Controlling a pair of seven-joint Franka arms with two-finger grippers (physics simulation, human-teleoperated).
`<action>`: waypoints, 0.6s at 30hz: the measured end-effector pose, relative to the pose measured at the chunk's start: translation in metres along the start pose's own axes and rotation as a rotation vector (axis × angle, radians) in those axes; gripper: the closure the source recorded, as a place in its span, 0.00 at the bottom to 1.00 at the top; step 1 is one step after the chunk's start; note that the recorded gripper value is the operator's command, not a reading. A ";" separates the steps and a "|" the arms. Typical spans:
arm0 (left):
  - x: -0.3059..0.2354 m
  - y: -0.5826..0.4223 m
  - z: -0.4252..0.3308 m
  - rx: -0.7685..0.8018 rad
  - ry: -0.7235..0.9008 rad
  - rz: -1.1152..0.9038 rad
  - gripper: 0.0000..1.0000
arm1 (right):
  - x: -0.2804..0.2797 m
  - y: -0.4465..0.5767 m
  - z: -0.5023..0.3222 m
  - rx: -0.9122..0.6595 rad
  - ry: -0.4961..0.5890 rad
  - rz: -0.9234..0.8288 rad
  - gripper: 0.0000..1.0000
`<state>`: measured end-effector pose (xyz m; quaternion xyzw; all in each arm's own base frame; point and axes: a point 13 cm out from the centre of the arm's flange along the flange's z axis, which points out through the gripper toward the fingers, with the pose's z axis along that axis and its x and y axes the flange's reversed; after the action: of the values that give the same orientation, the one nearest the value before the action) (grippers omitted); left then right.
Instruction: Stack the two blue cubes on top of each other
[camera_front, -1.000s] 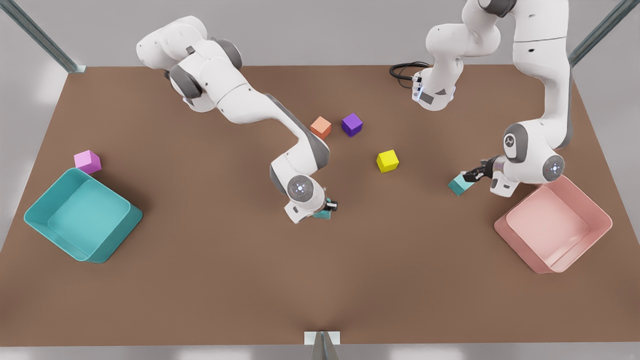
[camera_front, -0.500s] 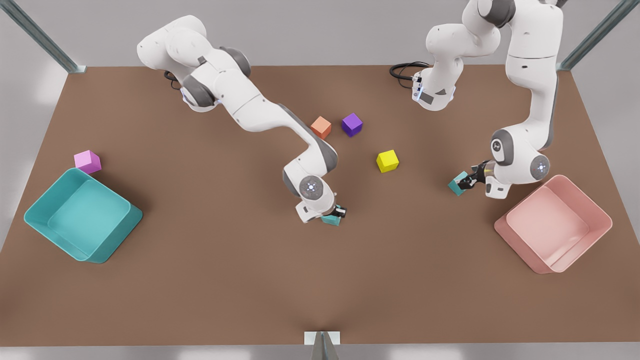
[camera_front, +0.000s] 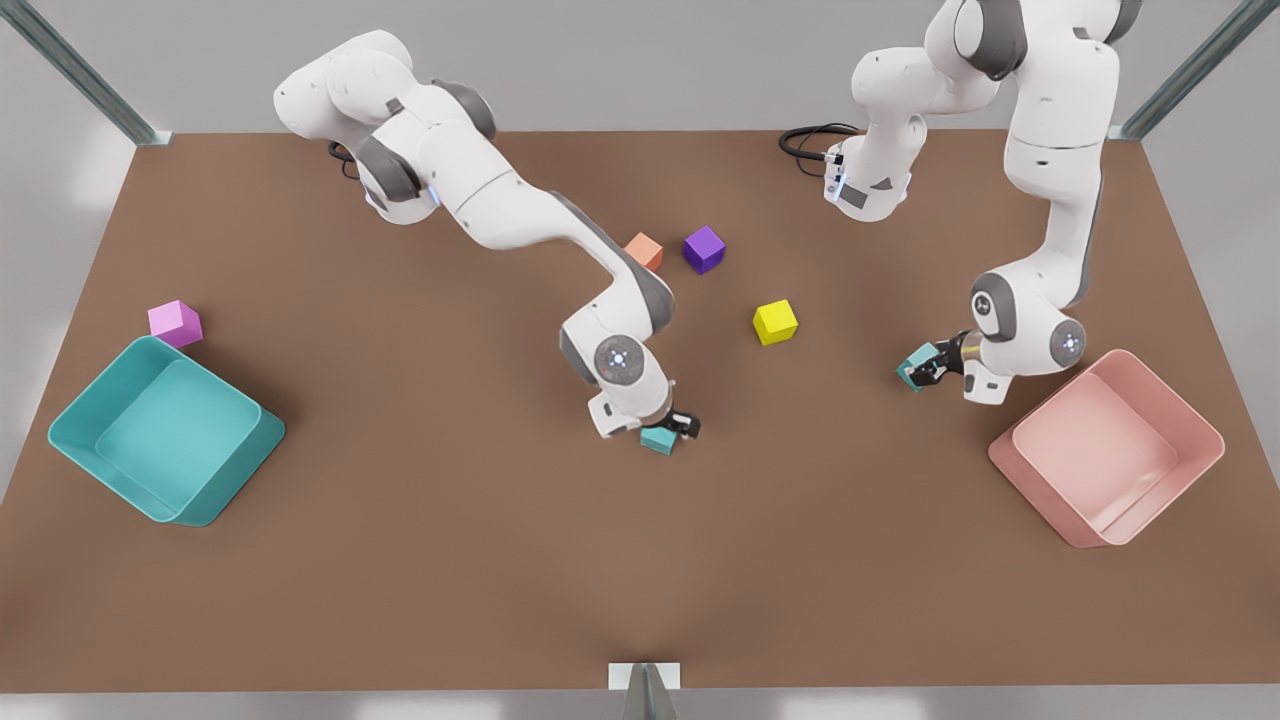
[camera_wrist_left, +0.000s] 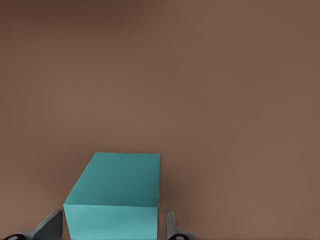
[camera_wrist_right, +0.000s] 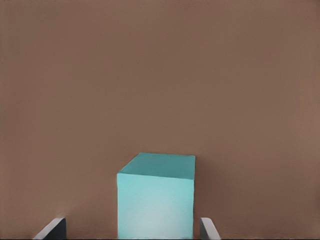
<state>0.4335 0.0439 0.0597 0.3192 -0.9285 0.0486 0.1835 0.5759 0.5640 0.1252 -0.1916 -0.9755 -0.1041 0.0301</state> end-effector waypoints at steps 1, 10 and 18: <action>-0.001 0.000 0.001 0.000 -0.002 0.002 0.00 | -0.005 -0.002 -0.017 0.001 0.001 0.009 0.00; -0.006 0.001 0.015 -0.011 -0.008 0.018 0.34 | -0.285 -0.316 -0.294 0.070 -0.034 0.402 0.00; 0.029 -0.075 -0.068 0.044 -0.109 0.169 0.37 | -0.146 -0.411 -0.537 0.139 -0.130 0.228 0.00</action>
<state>0.4786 -0.0183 0.1314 0.2461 -0.9594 0.0669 0.1209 0.5643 0.0233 0.5567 -0.3049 -0.9521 -0.0195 -0.0082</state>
